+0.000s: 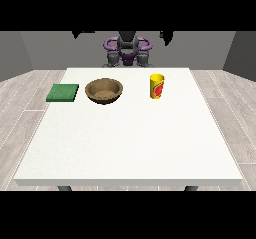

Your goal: Pick the cup and pour the ball into the bowl, then pick the bowl and place it on the pad

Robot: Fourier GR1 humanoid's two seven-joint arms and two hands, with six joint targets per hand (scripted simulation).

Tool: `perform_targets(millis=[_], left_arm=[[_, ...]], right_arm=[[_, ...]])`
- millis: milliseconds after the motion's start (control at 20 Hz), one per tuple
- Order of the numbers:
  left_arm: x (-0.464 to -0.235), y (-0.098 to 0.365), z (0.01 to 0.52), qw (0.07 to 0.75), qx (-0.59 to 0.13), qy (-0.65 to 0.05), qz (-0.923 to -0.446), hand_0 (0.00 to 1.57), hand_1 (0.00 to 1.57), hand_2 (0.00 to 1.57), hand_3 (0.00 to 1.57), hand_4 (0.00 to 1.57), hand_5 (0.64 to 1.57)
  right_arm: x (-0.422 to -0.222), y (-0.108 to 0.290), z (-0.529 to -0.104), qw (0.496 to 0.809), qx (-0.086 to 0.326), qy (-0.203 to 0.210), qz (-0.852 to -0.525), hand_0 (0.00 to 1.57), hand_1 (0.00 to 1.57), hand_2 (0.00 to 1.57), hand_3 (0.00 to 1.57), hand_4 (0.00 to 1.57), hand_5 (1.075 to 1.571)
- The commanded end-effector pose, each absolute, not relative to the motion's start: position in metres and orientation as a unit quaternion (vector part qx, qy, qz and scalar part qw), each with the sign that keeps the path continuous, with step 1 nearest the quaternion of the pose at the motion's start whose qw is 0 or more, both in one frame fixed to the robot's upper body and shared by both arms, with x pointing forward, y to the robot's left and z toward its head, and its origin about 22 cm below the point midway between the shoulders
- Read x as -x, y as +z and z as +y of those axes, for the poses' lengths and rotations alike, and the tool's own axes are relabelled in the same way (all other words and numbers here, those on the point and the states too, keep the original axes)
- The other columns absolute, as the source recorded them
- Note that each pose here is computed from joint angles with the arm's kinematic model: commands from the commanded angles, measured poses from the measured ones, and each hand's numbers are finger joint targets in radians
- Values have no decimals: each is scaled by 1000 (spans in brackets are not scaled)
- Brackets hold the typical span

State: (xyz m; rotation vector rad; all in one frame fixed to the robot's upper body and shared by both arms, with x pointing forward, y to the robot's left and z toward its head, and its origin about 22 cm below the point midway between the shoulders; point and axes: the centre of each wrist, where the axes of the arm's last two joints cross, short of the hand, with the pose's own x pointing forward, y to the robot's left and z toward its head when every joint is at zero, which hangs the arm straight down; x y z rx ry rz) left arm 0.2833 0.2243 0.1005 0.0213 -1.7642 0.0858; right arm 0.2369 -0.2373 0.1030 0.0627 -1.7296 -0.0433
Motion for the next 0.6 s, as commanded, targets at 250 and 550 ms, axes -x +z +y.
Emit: perform_targets(millis=[250, 550], left_arm=[[-299, 47, 247, 577, -34, 9, -816, 0, 0, 0, 0, 528, 1491], [-321, 18, 280, 585, -38, 17, -810, 0, 0, 0, 0, 187, 1472]], right_arm=[[-257, 104, -262, 592, -30, -21, -805, 0, 0, 0, 0, 692, 1551], [-252, 91, -263, 576, -31, -5, -817, 0, 0, 0, 0, 676, 1559]])
